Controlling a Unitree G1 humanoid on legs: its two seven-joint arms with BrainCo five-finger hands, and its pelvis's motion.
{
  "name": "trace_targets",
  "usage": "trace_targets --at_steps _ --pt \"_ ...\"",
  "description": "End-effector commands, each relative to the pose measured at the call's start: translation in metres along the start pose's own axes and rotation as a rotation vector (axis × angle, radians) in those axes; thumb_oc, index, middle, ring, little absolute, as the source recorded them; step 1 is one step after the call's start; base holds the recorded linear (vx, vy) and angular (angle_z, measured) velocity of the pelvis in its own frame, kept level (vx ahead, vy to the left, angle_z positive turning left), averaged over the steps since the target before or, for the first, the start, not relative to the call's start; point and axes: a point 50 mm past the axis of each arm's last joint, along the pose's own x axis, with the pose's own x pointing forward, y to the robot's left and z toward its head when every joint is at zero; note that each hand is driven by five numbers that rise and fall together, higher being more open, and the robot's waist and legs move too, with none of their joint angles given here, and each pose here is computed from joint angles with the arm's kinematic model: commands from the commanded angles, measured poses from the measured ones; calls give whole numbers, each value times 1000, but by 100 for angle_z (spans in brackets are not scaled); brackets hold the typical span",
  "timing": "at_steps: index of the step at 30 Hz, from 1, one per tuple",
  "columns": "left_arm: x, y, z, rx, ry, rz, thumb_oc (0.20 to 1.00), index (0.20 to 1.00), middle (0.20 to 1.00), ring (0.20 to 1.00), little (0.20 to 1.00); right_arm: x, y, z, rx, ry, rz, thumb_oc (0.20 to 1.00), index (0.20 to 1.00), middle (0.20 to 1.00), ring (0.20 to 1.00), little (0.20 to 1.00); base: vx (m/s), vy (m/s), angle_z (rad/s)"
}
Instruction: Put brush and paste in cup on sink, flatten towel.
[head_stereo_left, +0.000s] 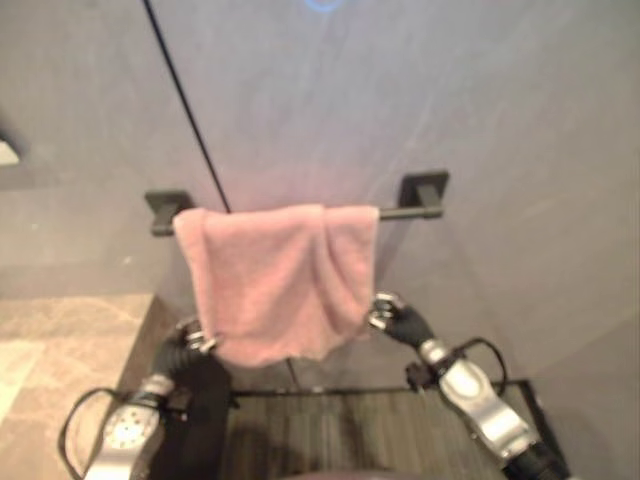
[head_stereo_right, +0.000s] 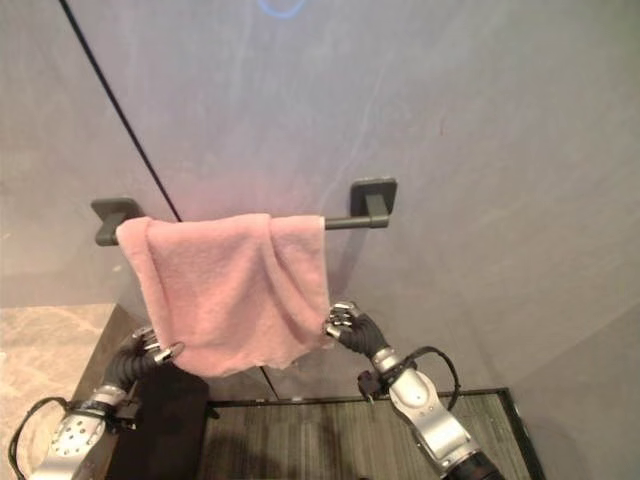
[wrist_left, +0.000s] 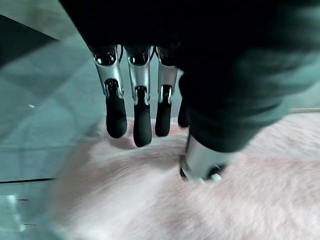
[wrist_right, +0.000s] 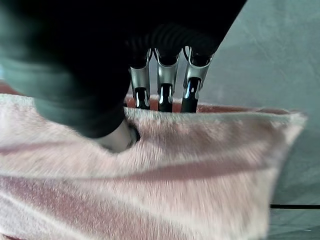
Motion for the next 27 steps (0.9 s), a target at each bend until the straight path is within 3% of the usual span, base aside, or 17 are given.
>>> trace_targets --at_steps 1,15,27 --pt "11 16 18 70 -77 54 1000 1000 1000 1000 1000 21 8 22 -30 -121 24 1000 1000 1000 1000 1000 -57 -14 0" --pt "22 2 -38 109 172 85 1000 1000 1000 1000 1000 7 -19 -28 -112 111 -115 1000 1000 1000 1000 1000 -72 -18 1" --pt "12 -41 -111 143 537 57 1000 1000 1000 1000 1000 -36 -34 -118 -177 588 -233 1000 1000 1000 1000 1000 -48 -7 1"
